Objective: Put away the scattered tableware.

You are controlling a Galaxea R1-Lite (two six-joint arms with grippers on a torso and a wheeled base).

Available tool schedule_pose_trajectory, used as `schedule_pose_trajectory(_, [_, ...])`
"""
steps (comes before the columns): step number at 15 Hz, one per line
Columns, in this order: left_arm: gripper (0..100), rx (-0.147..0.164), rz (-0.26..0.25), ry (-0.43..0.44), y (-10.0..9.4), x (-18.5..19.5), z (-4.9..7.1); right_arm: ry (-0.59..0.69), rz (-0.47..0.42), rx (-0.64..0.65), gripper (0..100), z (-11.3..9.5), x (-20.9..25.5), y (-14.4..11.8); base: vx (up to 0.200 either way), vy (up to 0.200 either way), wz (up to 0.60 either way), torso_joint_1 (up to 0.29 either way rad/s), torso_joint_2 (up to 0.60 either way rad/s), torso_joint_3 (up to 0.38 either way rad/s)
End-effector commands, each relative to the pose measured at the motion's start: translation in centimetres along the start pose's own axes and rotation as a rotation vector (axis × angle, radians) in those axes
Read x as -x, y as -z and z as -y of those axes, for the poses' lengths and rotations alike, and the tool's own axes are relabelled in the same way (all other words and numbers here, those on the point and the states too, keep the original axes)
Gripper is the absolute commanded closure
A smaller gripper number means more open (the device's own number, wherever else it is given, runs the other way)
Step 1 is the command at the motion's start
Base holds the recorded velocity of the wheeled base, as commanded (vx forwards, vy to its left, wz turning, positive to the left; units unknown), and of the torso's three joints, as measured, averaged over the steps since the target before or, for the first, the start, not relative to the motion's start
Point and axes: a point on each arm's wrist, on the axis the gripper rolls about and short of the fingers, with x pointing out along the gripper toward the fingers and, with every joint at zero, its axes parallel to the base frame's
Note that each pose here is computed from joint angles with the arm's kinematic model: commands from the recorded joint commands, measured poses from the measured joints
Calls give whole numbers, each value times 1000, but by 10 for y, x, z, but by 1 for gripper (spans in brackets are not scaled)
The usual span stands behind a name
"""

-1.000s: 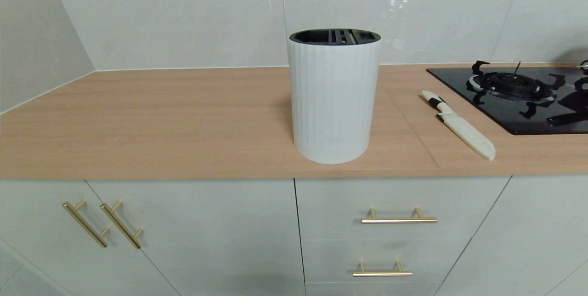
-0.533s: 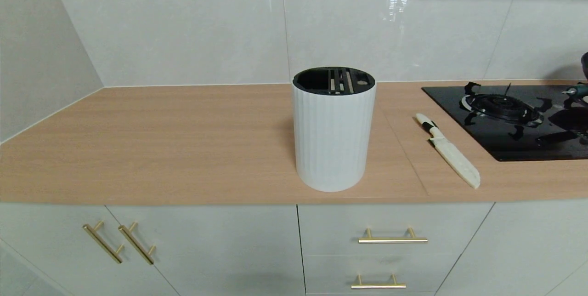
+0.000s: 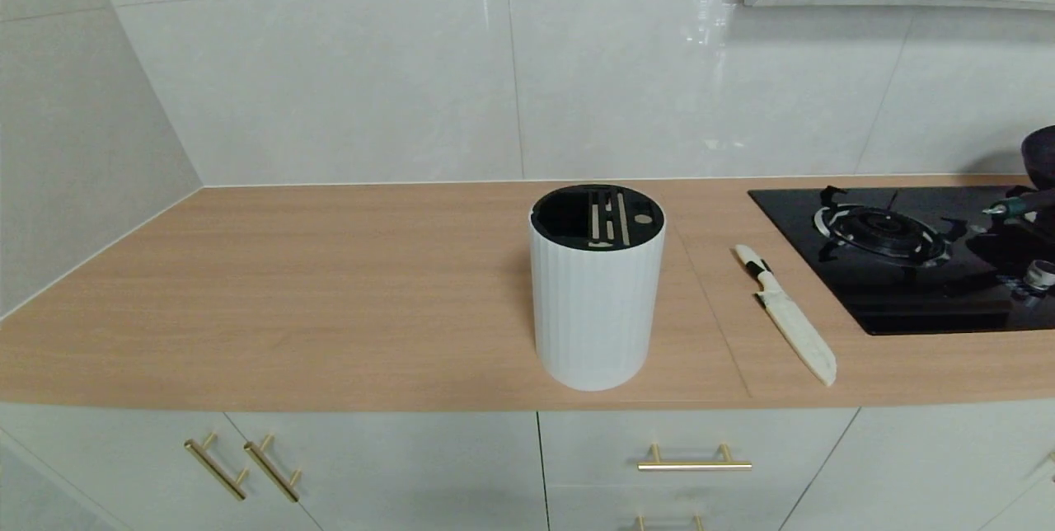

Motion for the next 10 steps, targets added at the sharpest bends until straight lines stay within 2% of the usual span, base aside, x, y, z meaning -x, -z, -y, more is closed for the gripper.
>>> schedule_pose_trajectory(1, [0,0,0,-1,0,0,0,-2,-1,0,0,0,0,0,0,0,0,251,-549,-300])
schedule_pose_trajectory(10, [0,0,0,-1,0,0,0,0,-1,0,0,0,0,0,0,0,0,261,-553,-295])
